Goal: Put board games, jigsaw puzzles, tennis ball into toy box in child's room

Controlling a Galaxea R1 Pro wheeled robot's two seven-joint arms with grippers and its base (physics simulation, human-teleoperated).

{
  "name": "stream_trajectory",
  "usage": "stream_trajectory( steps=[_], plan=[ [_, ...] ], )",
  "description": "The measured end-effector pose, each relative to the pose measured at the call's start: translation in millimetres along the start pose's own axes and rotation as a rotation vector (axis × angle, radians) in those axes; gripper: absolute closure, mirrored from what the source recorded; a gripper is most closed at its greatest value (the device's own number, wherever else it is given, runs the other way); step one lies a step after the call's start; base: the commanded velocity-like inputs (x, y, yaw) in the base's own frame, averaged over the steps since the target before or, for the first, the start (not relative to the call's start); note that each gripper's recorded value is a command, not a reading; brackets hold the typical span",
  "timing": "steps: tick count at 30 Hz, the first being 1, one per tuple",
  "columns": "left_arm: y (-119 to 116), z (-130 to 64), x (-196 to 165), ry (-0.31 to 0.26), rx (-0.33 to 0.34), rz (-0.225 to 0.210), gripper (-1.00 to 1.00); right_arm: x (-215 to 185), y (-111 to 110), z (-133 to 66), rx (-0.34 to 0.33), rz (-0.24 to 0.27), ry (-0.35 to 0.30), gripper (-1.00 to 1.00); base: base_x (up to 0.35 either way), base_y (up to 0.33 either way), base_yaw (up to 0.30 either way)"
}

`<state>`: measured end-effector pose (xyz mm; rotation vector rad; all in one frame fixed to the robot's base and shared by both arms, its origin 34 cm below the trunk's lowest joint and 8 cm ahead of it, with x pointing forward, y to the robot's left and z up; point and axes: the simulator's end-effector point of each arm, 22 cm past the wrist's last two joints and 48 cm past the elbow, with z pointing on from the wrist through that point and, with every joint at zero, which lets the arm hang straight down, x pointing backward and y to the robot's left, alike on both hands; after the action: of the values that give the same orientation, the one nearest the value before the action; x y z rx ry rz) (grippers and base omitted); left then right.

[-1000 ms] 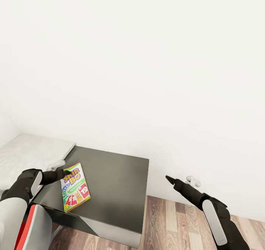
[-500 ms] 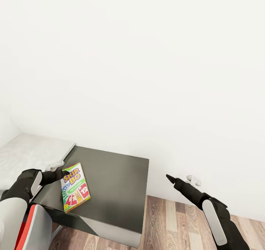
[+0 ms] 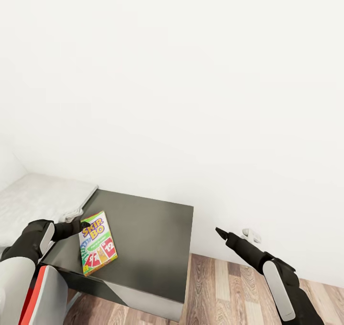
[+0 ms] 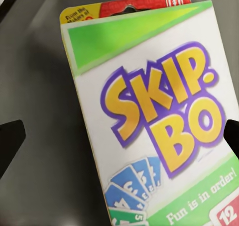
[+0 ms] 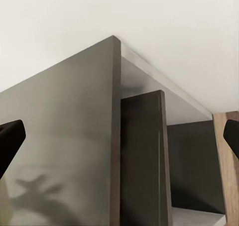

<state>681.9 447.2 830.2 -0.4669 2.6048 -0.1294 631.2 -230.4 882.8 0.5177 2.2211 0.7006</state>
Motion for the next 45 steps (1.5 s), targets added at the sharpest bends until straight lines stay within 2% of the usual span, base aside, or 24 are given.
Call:
stream_trajectory(
  steps=[31,45],
  plan=[
    [2,16.6,13,0.026,0.009,-0.016,-1.0,15,-14,8.4,0.023,0.013,0.031,-1.0,0.0,-0.002,0.0],
    [4,22.0,19,0.038,0.007,-0.016,-1.0,19,-18,10.8,0.028,0.016,0.038,-1.0,0.0,-0.146,0.0]
  ],
)
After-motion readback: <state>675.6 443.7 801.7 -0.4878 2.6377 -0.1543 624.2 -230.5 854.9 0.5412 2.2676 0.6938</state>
